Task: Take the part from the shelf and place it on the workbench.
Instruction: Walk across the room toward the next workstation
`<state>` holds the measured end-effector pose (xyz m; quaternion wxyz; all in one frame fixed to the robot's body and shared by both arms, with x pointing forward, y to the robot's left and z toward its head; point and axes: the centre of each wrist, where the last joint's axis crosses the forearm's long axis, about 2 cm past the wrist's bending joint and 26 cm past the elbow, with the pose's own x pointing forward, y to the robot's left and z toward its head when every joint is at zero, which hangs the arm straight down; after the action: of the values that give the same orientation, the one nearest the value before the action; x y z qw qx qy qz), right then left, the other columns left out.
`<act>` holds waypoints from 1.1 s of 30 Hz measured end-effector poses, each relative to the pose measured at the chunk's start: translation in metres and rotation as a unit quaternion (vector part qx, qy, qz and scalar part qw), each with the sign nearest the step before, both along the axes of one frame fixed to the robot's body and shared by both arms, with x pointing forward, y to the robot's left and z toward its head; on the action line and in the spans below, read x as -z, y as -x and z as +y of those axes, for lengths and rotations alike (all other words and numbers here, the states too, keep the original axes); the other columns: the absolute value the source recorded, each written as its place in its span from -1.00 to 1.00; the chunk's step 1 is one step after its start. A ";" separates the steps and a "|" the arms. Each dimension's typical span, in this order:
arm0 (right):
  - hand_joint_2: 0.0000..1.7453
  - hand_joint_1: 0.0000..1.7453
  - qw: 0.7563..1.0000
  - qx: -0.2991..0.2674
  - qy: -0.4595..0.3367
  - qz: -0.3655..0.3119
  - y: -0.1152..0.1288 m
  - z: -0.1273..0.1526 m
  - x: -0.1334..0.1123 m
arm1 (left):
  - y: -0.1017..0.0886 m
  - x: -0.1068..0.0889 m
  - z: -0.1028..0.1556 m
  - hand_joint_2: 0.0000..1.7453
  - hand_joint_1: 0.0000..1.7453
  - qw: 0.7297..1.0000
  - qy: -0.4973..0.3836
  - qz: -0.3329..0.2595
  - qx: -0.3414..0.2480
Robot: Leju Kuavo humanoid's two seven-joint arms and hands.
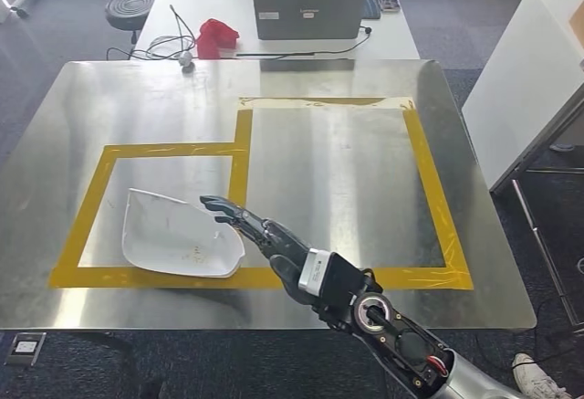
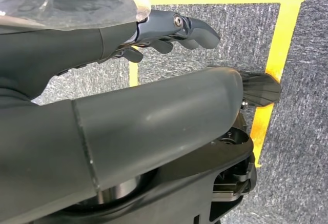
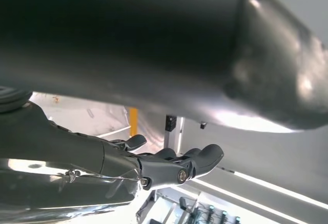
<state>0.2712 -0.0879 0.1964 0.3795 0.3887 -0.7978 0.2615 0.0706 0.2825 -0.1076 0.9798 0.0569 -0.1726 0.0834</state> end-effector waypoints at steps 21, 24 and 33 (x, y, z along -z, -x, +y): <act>-1.00 -1.00 1.000 -0.026 0.000 -0.006 0.001 0.005 0.002 | -0.005 -0.001 -0.004 -1.00 -1.00 1.000 0.006 0.004 -0.002; -1.00 -1.00 1.000 -0.029 -0.001 -0.003 0.001 0.006 0.002 | -0.005 -0.001 -0.004 -1.00 -1.00 1.000 0.005 0.005 -0.003; -1.00 -1.00 1.000 -0.030 -0.001 0.001 0.001 0.006 0.004 | -0.004 -0.001 -0.005 -1.00 -1.00 1.000 0.002 0.007 -0.003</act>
<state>0.2703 -0.0823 0.1920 0.3719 0.4134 -0.7856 0.2713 0.0741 0.2775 -0.1069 0.9809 0.0561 -0.1653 0.0861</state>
